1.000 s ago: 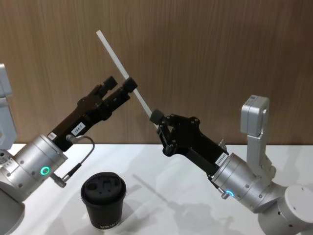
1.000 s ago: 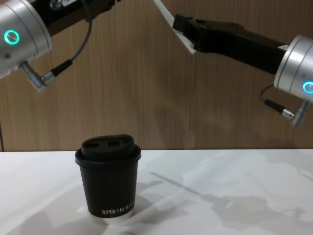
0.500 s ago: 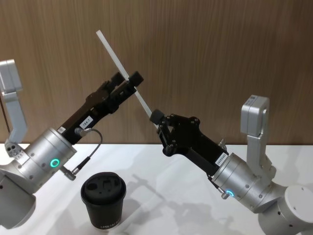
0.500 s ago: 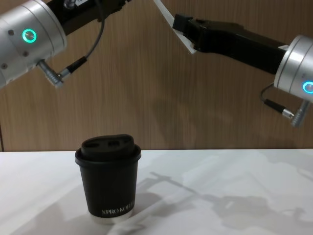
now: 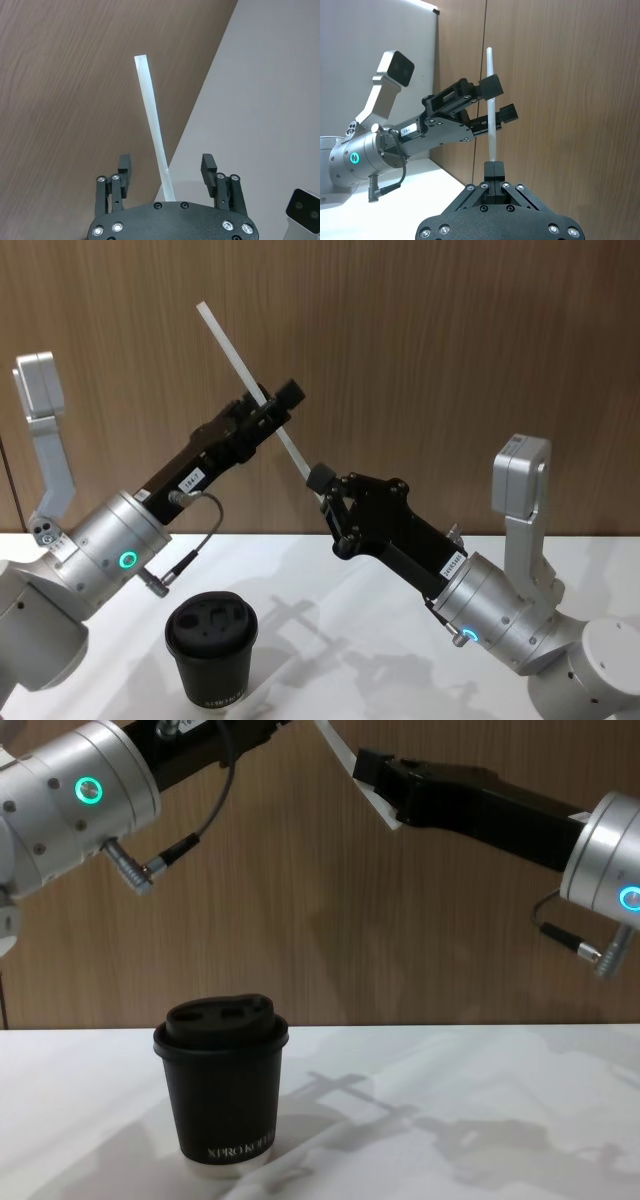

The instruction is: Pick up the straw with one hand, pass it to the other hand, and insert it into the cup.

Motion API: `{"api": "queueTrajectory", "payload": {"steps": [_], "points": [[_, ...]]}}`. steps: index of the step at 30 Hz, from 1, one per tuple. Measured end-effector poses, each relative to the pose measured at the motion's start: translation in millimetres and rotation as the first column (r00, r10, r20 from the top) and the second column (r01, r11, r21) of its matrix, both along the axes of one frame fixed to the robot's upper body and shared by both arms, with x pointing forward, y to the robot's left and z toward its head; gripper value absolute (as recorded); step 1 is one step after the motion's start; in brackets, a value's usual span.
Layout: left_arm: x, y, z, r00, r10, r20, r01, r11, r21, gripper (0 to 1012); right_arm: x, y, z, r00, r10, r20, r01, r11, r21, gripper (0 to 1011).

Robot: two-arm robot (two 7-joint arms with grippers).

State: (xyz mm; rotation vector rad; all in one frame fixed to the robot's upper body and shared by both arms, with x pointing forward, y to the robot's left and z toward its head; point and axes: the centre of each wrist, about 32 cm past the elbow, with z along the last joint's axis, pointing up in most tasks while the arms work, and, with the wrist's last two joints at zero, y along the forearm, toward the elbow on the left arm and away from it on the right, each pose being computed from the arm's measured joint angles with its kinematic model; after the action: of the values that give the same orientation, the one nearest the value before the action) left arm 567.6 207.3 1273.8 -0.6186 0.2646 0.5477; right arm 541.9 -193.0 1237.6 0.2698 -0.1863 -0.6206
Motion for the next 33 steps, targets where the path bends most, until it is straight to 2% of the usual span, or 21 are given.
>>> {"api": "queueTrajectory", "payload": {"steps": [3, 6, 7, 10, 11, 20, 22, 25, 33], "points": [[1.6, -1.1, 0.4, 1.0, -0.002, -0.001, 0.002, 1.0, 0.002, 838, 0.0, 0.0, 0.0, 1.0, 0.0, 0.0, 0.0, 1.0, 0.0, 0], [2.7, -1.7, 0.7, 1.0, -0.004, -0.002, 0.004, 1.0, 0.003, 741, 0.0, 0.0, 0.0, 1.0, 0.0, 0.0, 0.0, 1.0, 0.0, 0], [3.3, -2.1, 0.9, 1.0, -0.005, -0.002, 0.005, 1.0, 0.004, 680, 0.0, 0.0, 0.0, 1.0, 0.0, 0.0, 0.0, 1.0, 0.0, 0], [4.3, -2.8, 1.4, 1.0, -0.005, 0.0, 0.005, 1.0, 0.005, 624, 0.0, 0.0, 0.0, 1.0, 0.0, 0.0, 0.0, 1.0, 0.0, 0], [4.5, -2.9, 1.5, 1.0, -0.005, 0.001, 0.005, 1.0, 0.005, 564, 0.0, 0.0, 0.0, 1.0, 0.0, 0.0, 0.0, 1.0, 0.0, 0], [6.2, -2.6, 1.8, 1.0, 0.0, 0.009, 0.0, 1.0, 0.004, 273, 0.0, 0.0, 0.0, 1.0, 0.0, 0.0, 0.0, 1.0, 0.0, 0], [6.4, -2.3, 1.8, 0.9999, 0.001, 0.01, -0.001, 1.0, 0.003, 242, 0.0, 0.0, 0.0, 1.0, 0.0, 0.0, 0.0, 1.0, 0.0, 0], [6.7, -1.4, 1.8, 0.9999, 0.003, 0.013, -0.003, 1.0, 0.003, 116, 0.0, 0.0, 0.0, 1.0, 0.0, 0.0, 0.0, 1.0, 0.0, 0], [6.7, 0.5, 1.5, 0.9998, 0.008, 0.015, -0.008, 1.0, 0.003, 30, 0.0, 0.2, 0.0, 1.0, 0.0, 0.0, 0.0, 1.0, 0.0, 0]]}}
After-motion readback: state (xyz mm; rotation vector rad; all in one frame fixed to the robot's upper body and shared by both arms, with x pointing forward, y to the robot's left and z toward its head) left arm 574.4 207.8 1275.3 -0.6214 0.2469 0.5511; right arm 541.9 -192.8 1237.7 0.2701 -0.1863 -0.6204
